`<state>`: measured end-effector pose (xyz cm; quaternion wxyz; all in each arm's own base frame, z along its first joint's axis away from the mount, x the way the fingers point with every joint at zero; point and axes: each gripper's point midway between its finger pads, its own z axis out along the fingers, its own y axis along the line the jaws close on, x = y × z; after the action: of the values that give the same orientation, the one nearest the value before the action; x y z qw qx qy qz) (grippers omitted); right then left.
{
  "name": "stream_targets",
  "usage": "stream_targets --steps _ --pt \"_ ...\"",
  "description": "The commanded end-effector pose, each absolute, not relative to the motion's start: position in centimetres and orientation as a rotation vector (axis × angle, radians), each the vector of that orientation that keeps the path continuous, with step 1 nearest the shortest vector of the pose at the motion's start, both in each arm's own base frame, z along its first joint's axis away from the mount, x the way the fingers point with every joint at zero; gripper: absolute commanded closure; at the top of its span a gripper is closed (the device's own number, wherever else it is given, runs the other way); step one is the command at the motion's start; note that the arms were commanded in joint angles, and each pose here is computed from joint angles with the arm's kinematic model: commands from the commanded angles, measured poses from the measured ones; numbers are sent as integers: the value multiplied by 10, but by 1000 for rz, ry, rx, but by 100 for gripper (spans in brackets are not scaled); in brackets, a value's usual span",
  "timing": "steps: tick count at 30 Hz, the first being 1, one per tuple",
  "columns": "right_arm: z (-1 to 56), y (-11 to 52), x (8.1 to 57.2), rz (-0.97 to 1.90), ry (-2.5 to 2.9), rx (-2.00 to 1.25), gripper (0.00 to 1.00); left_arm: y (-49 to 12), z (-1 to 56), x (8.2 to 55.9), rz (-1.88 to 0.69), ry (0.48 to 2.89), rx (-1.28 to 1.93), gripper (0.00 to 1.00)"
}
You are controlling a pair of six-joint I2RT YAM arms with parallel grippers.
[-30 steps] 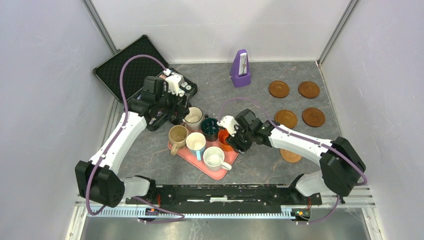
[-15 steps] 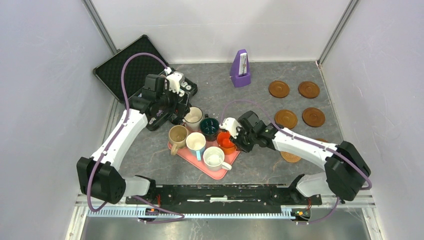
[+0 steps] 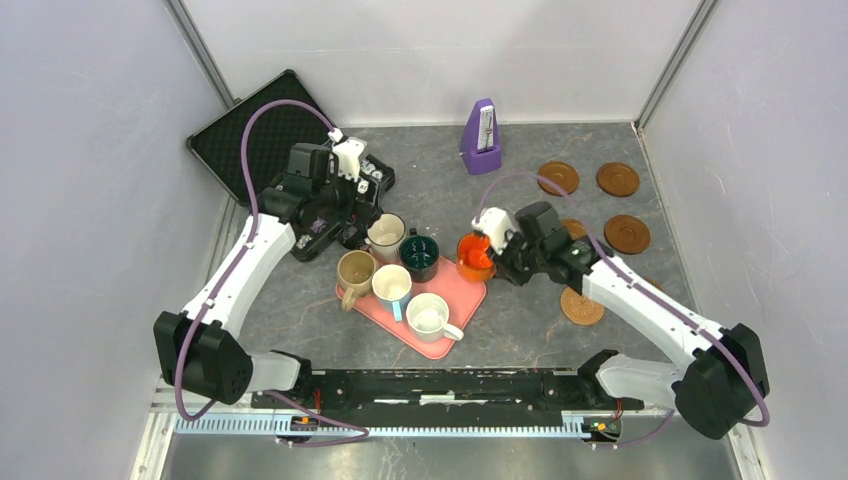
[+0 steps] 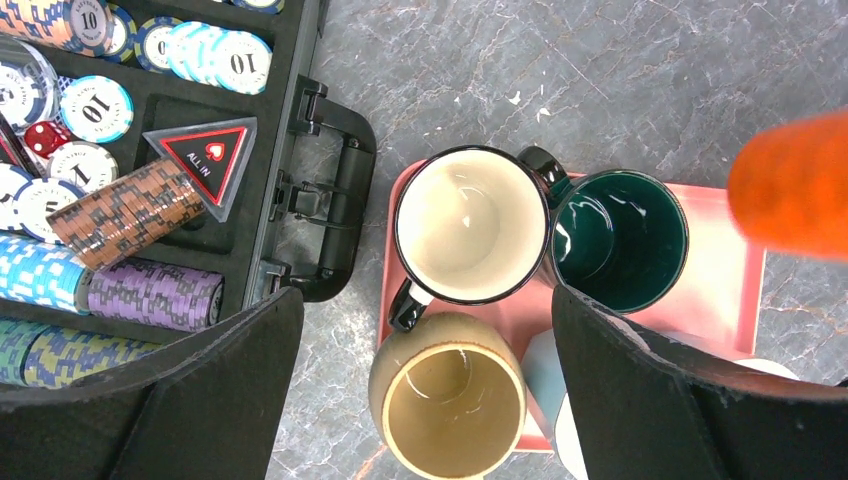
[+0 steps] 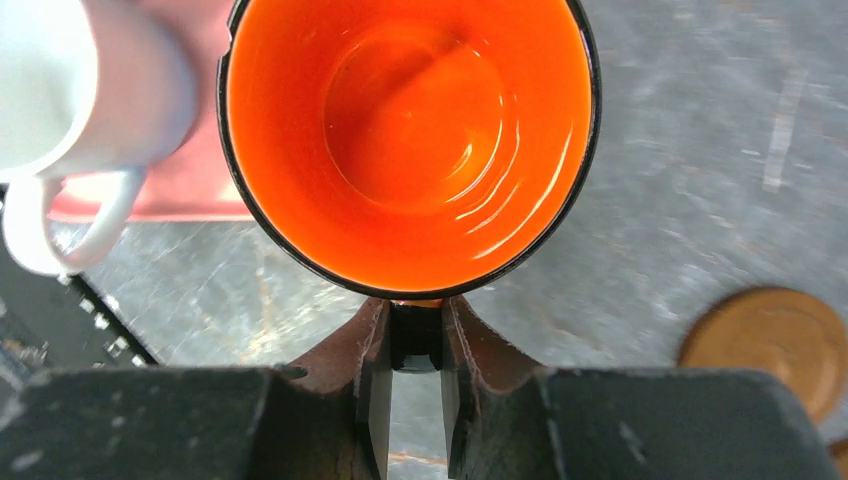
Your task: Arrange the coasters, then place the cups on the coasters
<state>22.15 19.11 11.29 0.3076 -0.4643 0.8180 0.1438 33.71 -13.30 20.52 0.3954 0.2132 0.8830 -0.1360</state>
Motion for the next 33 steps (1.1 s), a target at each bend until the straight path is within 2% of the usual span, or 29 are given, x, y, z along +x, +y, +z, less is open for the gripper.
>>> stream_targets --steps 1,7,12,22,33 --pt "193 178 278 340 1996 -1002 100 -137 229 353 -345 2171 524 0" --pt "224 109 340 191 2063 -727 100 -132 243 368 -291 2150 485 0" --pt "234 19 394 51 2133 -515 100 -136 245 374 -312 2179 482 0" --pt "222 -135 467 -158 2203 -251 100 -125 233 387 -236 2263 452 0" --pt "188 -165 510 -180 2148 -226 100 -119 224 398 -214 2302 414 0"
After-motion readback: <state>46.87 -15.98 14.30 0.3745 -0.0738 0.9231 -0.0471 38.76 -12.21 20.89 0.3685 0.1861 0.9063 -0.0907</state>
